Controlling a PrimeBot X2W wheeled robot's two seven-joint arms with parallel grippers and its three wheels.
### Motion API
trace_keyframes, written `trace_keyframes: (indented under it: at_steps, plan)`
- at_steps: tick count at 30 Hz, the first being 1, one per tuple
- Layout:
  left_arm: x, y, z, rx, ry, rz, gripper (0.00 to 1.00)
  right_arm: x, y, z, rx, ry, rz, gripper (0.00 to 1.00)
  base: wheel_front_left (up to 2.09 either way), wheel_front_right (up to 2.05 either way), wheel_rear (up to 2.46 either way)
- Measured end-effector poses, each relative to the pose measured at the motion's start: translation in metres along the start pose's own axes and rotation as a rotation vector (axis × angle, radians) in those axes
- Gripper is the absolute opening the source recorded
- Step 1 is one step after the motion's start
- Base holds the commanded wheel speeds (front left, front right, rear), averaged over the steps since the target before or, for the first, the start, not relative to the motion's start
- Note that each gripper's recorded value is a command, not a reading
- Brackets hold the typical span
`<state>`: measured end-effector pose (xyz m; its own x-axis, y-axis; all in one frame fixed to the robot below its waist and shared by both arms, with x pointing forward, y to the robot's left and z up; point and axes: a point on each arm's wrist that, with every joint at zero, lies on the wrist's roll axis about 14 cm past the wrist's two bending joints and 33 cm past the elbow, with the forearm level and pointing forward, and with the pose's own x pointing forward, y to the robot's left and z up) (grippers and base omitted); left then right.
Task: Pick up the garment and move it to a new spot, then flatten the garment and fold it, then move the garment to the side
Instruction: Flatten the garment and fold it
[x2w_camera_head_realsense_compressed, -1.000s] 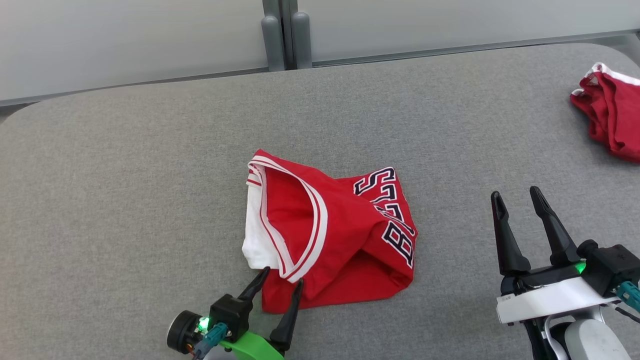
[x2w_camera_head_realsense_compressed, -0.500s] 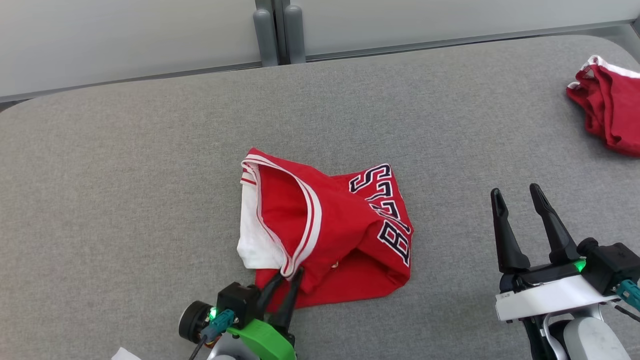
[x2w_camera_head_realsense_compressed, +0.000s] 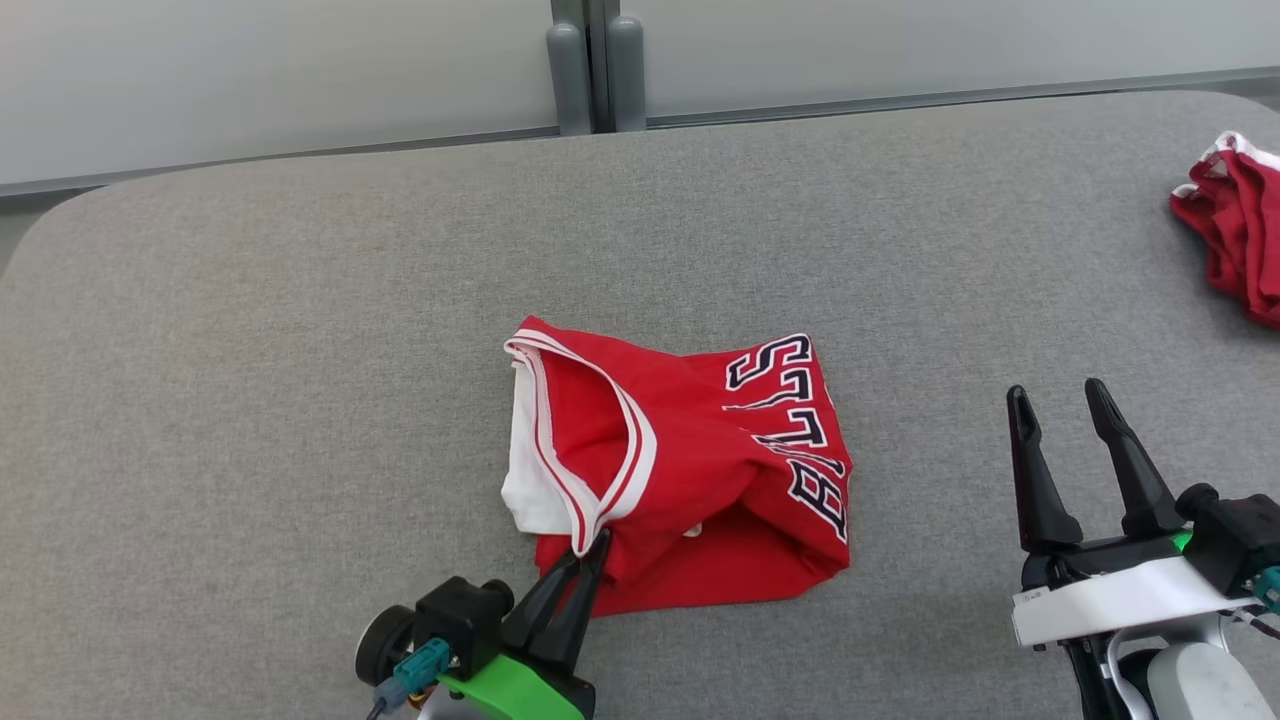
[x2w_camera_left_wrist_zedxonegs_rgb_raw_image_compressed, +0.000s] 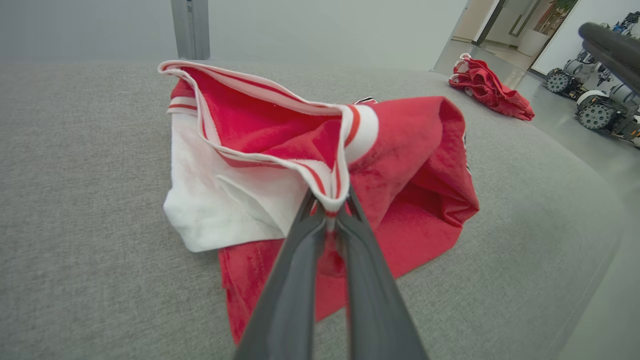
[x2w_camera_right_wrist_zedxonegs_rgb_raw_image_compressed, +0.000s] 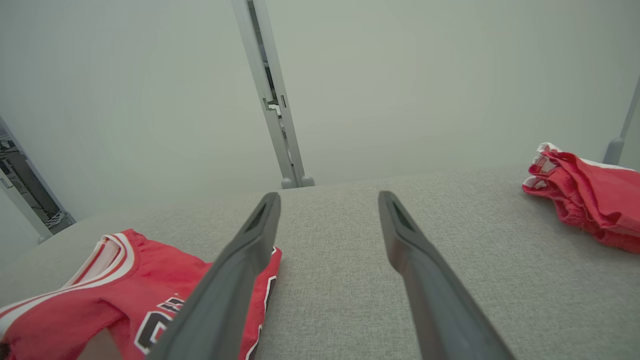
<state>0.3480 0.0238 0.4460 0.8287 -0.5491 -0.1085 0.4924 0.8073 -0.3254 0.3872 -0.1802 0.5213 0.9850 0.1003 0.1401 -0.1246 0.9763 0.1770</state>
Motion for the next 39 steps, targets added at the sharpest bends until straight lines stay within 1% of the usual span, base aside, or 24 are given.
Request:
trace_keyframes:
  at_steps: [3,6,12,19,20,21,22,23,24,25,26,28,33,39]
  plan:
    - [-0.006,0.001,0.001,-0.011,0.013,0.009,0.00,0.000,-0.002,-0.004,0.000,0.013,-0.004,1.00,0.00,0.00,0.00]
    - [-0.015,0.008,-0.008,-0.015,0.061,0.033,0.00,0.001,-0.001,-0.008,0.002,0.024,-0.001,1.00,0.00,0.00,0.00]
    - [-0.023,0.025,-0.012,-0.027,0.092,0.087,0.00,0.000,-0.004,-0.011,0.000,0.034,-0.010,1.00,0.00,0.00,0.00]
    - [-0.025,0.032,-0.008,-0.025,0.088,0.105,0.00,-0.002,-0.006,-0.013,-0.001,0.041,-0.016,1.00,0.00,0.00,0.00]
    - [-0.026,0.033,-0.008,-0.025,0.087,0.108,0.04,-0.002,-0.007,-0.013,-0.001,0.042,-0.017,1.00,0.00,0.00,0.00]
    - [-0.026,0.033,-0.008,-0.025,0.088,0.109,0.37,-0.002,-0.006,-0.013,-0.001,0.043,-0.017,1.00,0.00,0.00,0.00]
    - [-0.027,0.033,-0.008,-0.026,0.091,0.110,0.65,-0.003,-0.006,-0.014,-0.001,0.045,-0.017,1.00,0.00,0.00,0.00]
    - [-0.028,0.034,-0.010,-0.034,0.096,0.115,0.68,-0.003,-0.007,-0.014,-0.001,0.045,-0.017,1.00,0.00,0.00,0.00]
    - [-0.029,0.035,-0.012,-0.041,0.101,0.121,0.66,-0.003,-0.006,-0.014,0.000,0.045,-0.017,1.00,0.00,0.00,0.00]
    - [-0.031,0.036,-0.015,-0.039,0.110,0.129,0.81,-0.003,-0.006,-0.014,0.000,0.045,-0.017,1.00,0.00,0.00,0.00]
    - [-0.033,0.038,-0.016,-0.039,0.108,0.139,1.00,-0.004,-0.006,-0.014,0.000,0.045,-0.017,1.00,0.00,0.00,0.00]
    - [-0.034,0.042,-0.012,-0.035,0.080,0.154,1.00,-0.004,-0.006,-0.013,-0.001,0.043,-0.017,1.00,0.00,0.00,0.00]
    - [-0.035,0.056,0.019,-0.025,-0.061,0.215,1.00,-0.004,-0.009,-0.006,-0.015,0.026,-0.016,1.00,0.00,0.00,0.00]
    - [-0.044,0.086,0.066,0.028,-0.217,0.331,1.00,-0.004,-0.004,0.005,-0.041,-0.002,0.012,1.00,0.00,0.00,0.00]
